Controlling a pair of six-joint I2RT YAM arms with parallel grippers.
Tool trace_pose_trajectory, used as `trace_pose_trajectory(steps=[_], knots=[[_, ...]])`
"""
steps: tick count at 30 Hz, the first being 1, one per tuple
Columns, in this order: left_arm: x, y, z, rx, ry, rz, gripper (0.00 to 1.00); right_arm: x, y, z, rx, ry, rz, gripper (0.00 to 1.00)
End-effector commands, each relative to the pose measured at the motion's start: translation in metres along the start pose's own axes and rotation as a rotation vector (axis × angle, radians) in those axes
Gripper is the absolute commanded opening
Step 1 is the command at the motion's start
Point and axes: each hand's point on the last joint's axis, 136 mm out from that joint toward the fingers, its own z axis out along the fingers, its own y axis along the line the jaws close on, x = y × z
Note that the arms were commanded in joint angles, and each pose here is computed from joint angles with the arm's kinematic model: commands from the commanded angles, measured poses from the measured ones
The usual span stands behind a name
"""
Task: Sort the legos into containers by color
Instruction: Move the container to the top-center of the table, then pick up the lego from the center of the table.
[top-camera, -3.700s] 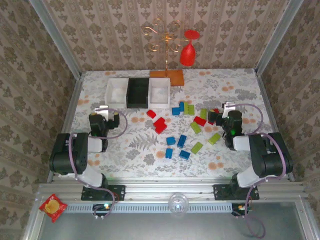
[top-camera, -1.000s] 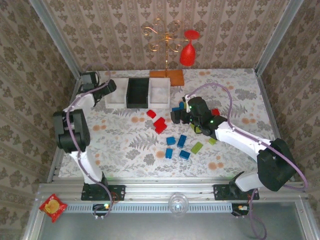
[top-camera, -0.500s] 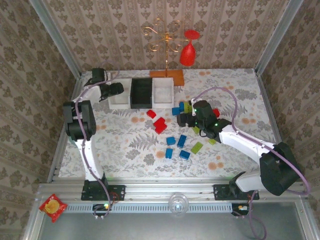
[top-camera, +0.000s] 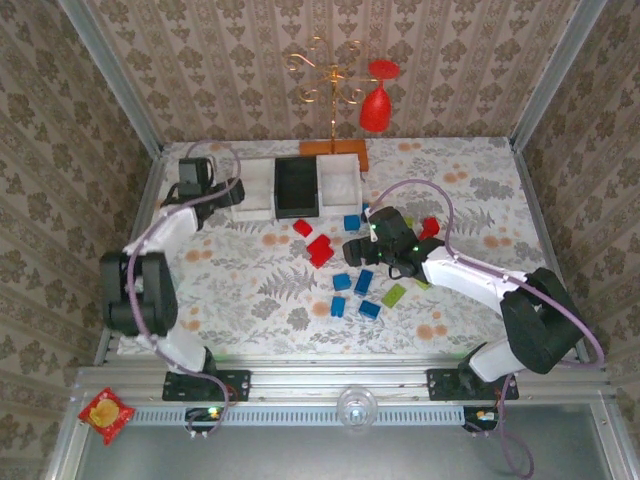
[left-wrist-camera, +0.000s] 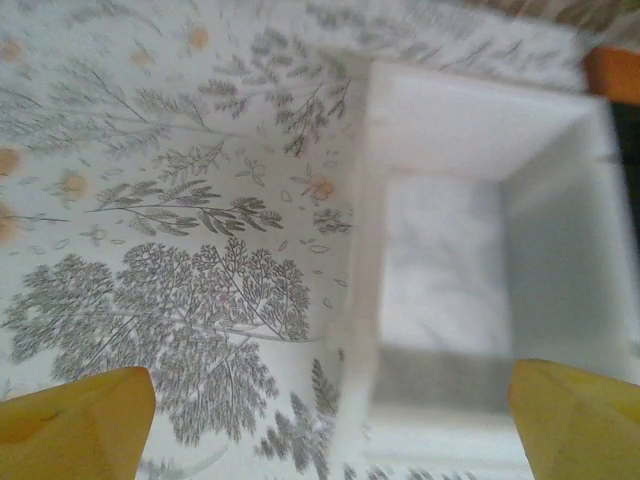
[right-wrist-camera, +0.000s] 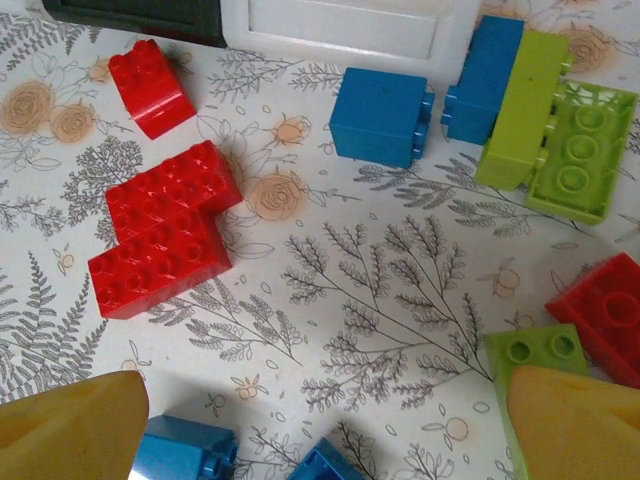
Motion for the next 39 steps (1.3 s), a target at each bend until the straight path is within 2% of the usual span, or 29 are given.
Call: trace_pose_trajectory(steps=[1, 5, 8, 16, 25, 35, 37, 39], knots=[[0.027, -0.048, -0.021, 0.097, -0.038, -0.019, 0.92, -0.013, 0.023, 0.011, -0.054, 0.017, -0.073, 0.91], [0.084, -0.099, -0.031, 0.186, 0.068, -0.010, 0.87, -0.032, 0.014, 0.006, -0.004, -0.057, -0.056, 0.91], [0.109, -0.131, -0.028, 0.222, 0.116, 0.032, 0.85, -0.038, 0.002, -0.007, -0.012, -0.107, -0.020, 0.92], [0.134, -0.176, 0.016, 0.223, 0.207, 0.104, 0.81, -0.019, -0.002, -0.020, -0.035, -0.068, -0.031, 0.92], [0.146, -0.176, 0.055, 0.131, 0.232, 0.139, 0.76, -0.013, 0.001, -0.028, -0.073, -0.102, -0.018, 0.92], [0.156, -0.166, 0.075, 0.044, 0.213, 0.132, 0.69, -0.006, 0.006, -0.020, -0.109, -0.091, -0.002, 0.92], [0.156, -0.167, 0.078, 0.041, 0.209, 0.130, 0.70, -0.005, 0.007, -0.018, -0.116, -0.090, 0.002, 0.92], [0.155, -0.168, 0.080, 0.036, 0.204, 0.130, 0.76, -0.004, 0.007, -0.018, -0.113, -0.087, 0.002, 0.92]])
